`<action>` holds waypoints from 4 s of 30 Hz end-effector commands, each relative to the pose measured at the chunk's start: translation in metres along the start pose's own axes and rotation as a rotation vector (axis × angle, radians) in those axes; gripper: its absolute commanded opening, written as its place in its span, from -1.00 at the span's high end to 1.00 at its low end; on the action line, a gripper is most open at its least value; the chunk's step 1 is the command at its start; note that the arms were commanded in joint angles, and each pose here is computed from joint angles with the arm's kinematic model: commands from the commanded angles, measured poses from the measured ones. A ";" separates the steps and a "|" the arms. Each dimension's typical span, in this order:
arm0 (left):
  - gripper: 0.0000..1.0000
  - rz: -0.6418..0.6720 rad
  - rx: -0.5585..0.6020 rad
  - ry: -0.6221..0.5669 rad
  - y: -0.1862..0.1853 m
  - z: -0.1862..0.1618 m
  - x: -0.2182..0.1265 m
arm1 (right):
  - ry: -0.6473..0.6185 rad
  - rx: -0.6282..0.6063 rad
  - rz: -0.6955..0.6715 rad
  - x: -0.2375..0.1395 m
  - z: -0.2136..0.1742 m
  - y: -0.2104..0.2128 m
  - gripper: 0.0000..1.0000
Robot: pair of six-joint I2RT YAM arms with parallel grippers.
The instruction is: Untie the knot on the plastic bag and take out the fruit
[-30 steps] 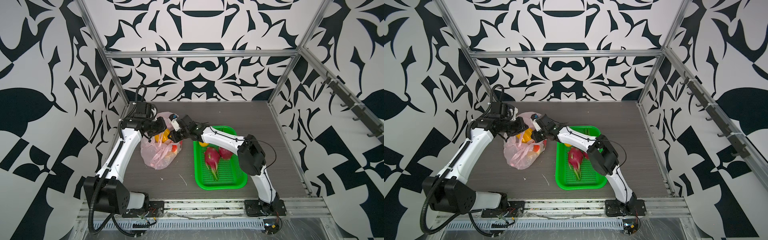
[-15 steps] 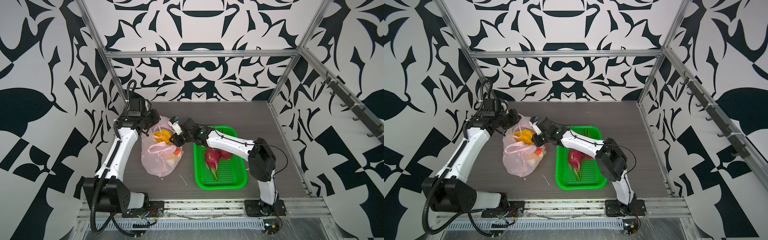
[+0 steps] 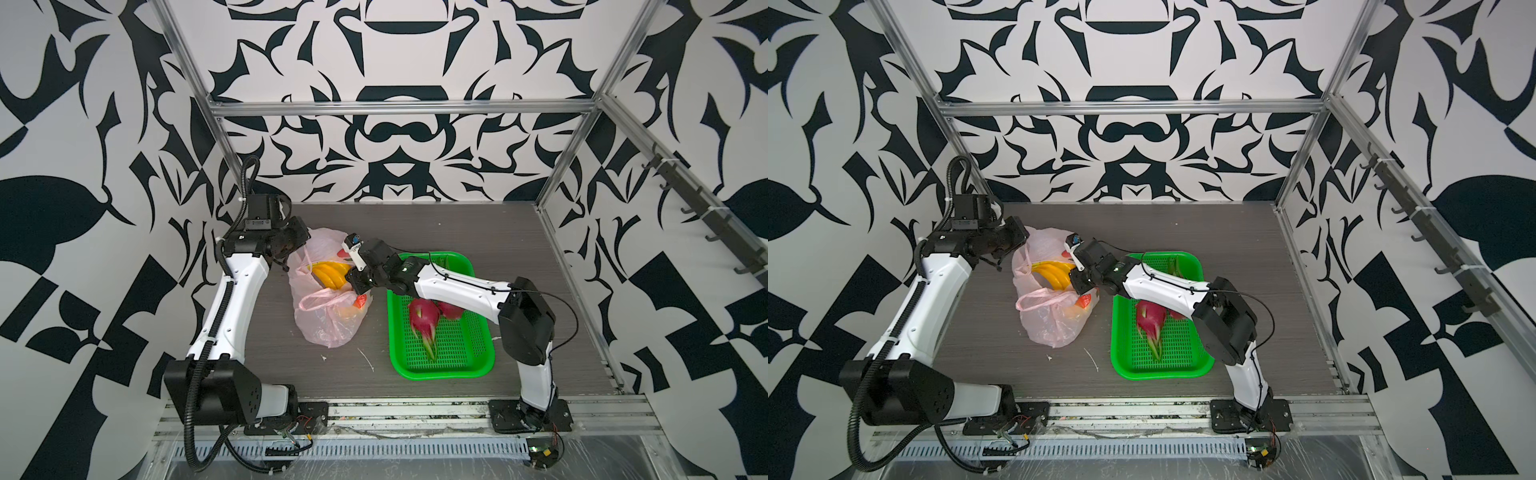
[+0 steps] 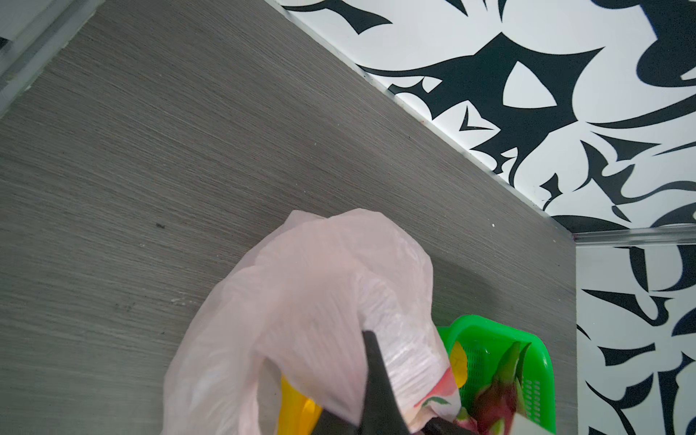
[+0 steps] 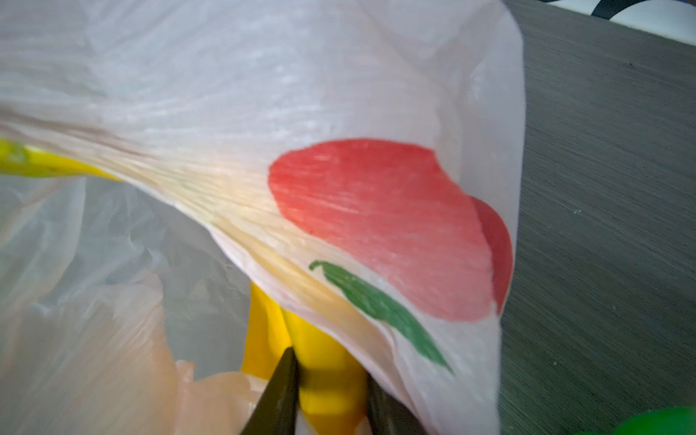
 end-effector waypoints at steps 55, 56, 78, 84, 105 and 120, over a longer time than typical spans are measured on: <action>0.04 -0.044 0.077 -0.115 0.014 -0.046 -0.053 | -0.343 0.096 0.193 -0.068 0.114 0.024 1.00; -0.02 -0.041 0.095 -0.121 0.012 -0.042 -0.058 | -0.338 0.089 0.191 -0.071 0.114 0.023 1.00; -0.31 -0.112 0.523 -0.146 -0.032 0.008 -0.094 | -0.220 0.078 0.185 -0.079 0.119 0.024 1.00; -0.32 -0.161 0.638 -0.154 -0.050 0.007 -0.098 | -0.198 0.078 0.190 -0.077 0.119 0.026 1.00; 0.15 -0.187 0.753 -0.064 -0.061 -0.003 -0.075 | -0.164 0.066 0.227 -0.078 0.120 0.031 1.00; 1.00 -0.146 0.779 -0.088 -0.060 0.000 -0.073 | -0.147 0.078 0.264 -0.077 0.117 0.034 1.00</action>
Point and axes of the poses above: each gripper's point midway between its finger pads, its own x axis out along the fingers, its own y axis along the line the jaws close on, z = x × y, the point moved 4 cm from there along -x, back along the fingers, and after that the axes turned 10 degrees about x, right-handed, at the moved point
